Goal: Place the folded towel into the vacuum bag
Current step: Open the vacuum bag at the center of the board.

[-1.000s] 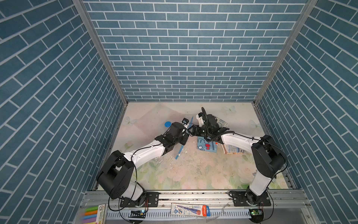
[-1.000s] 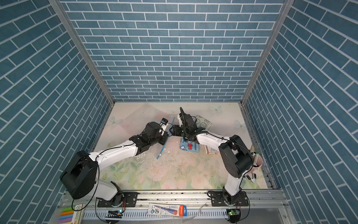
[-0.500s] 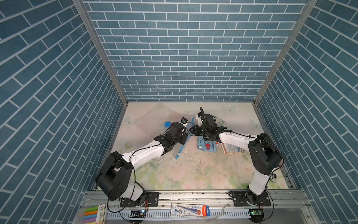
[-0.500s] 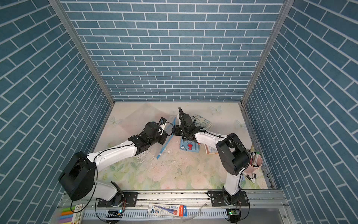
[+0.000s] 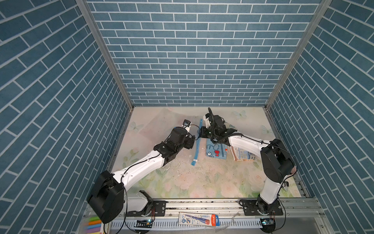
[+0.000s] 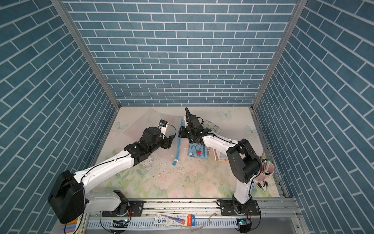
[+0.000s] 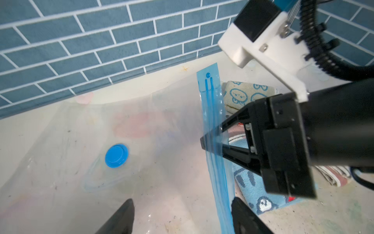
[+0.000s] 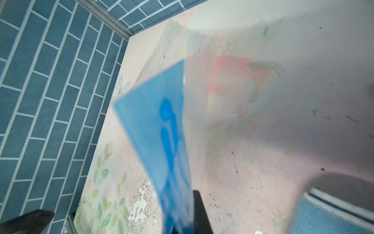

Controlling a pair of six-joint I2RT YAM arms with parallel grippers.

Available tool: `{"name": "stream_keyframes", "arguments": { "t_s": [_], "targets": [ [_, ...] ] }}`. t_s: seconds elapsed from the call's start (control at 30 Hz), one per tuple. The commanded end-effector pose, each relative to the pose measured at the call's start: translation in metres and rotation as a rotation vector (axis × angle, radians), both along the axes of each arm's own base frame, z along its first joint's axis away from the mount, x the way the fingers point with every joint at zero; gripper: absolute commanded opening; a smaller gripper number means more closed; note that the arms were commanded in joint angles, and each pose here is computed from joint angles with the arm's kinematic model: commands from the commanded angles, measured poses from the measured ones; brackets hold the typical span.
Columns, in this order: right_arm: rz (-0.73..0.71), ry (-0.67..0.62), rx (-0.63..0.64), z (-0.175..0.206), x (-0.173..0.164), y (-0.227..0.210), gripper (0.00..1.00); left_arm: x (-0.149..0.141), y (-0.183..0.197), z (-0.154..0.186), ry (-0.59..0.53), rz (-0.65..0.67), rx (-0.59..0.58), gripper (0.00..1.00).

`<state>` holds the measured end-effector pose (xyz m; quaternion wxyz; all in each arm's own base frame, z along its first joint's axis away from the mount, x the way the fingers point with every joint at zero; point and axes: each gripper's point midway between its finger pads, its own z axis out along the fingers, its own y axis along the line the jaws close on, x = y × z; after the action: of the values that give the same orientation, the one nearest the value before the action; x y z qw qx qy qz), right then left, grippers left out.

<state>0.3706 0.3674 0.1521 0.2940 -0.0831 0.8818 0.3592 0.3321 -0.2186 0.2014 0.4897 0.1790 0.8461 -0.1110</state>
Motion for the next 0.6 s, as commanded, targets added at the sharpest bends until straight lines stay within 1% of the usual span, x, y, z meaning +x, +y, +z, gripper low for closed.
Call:
{"name": "stream_keyframes", "arguments": {
  "t_s": [0.0, 0.07, 0.2, 0.33, 0.57],
  "targets": [
    [-0.004, 0.028, 0.015, 0.003, 0.001, 0.006, 0.0, -0.024, 0.012, -0.011, 0.06, -0.022, 0.004, 0.82],
    [0.012, 0.026, 0.029, 0.008, 0.0, 0.012, 0.0, -0.037, 0.016, -0.017, 0.093, -0.034, -0.019, 0.84],
    [0.052, 0.028, 0.054, 0.015, -0.003, 0.023, 0.0, -0.053, 0.022, -0.037, 0.135, -0.001, -0.122, 0.85],
    [0.105, 0.022, 0.074, 0.022, -0.011, 0.037, 0.0, -0.053, 0.022, -0.05, 0.145, 0.061, -0.219, 0.86],
    [0.155, 0.011, 0.076, 0.027, -0.022, 0.048, 0.0, -0.043, 0.013, -0.06, 0.155, 0.102, -0.267, 0.86]
  ]
}}
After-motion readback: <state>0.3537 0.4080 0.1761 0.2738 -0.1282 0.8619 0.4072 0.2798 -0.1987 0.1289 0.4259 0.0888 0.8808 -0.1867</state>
